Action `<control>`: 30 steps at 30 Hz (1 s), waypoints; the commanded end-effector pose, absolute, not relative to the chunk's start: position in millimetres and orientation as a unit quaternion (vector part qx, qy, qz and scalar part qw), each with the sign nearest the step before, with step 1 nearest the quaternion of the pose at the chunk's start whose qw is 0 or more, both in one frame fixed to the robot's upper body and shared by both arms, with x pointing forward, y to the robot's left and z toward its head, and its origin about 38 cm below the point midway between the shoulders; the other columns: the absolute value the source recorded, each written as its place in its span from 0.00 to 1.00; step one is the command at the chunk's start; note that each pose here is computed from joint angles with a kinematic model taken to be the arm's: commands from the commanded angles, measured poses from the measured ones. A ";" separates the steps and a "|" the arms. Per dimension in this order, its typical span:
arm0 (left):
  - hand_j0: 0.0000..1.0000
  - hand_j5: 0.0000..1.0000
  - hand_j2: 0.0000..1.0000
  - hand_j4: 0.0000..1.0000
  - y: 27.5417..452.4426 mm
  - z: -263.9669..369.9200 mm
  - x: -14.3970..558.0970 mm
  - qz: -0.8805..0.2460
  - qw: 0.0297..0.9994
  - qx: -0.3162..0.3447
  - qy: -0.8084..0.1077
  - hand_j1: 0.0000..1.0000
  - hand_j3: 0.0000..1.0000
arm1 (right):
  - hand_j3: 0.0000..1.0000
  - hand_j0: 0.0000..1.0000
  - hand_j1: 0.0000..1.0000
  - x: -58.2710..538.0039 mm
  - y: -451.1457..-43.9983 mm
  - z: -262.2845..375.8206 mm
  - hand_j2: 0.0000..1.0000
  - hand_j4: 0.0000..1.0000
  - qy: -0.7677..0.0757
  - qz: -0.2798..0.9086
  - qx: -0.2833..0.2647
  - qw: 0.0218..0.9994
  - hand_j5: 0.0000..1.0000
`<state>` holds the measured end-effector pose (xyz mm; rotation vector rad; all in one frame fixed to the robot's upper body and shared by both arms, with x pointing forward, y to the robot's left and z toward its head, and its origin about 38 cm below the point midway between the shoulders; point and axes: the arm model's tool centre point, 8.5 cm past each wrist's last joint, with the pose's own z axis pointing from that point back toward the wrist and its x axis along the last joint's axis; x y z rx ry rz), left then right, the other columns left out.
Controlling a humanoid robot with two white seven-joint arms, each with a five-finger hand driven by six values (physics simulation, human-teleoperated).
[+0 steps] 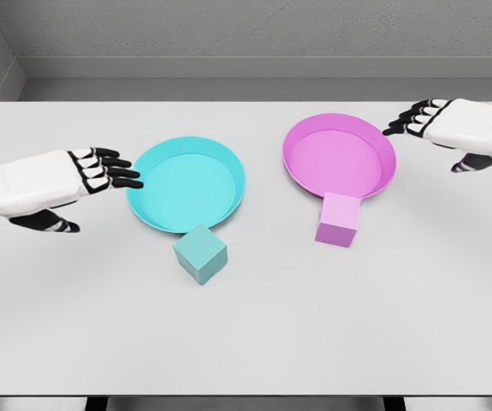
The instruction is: Place the blocks in the corresponding plates according to their colors
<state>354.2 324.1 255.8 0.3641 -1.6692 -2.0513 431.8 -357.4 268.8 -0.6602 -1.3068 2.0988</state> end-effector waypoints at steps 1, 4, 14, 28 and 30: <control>1.00 1.00 1.00 1.00 321.9 252.8 353.9 -0.749 0.236 0.126 -0.607 1.00 1.00 | 1.00 1.00 1.00 431.7 -357.3 270.0 1.00 1.00 -0.491 0.784 -0.248 0.287 1.00; 1.00 1.00 1.00 1.00 316.8 248.2 354.1 -0.753 0.236 0.117 -0.603 1.00 1.00 | 1.00 1.00 1.00 434.6 -369.9 285.8 1.00 1.00 -0.500 0.768 -0.271 0.294 1.00; 1.00 1.00 1.00 1.00 199.1 205.7 354.6 -0.791 0.165 -0.019 -0.588 1.00 1.00 | 1.00 1.00 1.00 429.6 -327.6 252.5 1.00 1.00 -0.520 0.778 -0.220 0.276 1.00; 1.00 1.00 1.00 1.00 201.1 200.9 361.9 -0.797 0.179 0.000 -0.577 1.00 1.00 | 1.00 1.00 1.00 400.3 -268.1 224.2 1.00 1.00 -0.491 0.833 -0.163 0.195 1.00; 1.00 1.00 1.00 1.00 200.7 196.2 361.1 -0.799 0.184 -0.003 -0.572 1.00 1.00 | 1.00 1.00 1.00 395.9 -261.5 215.5 1.00 1.00 -0.479 0.844 -0.157 0.184 1.00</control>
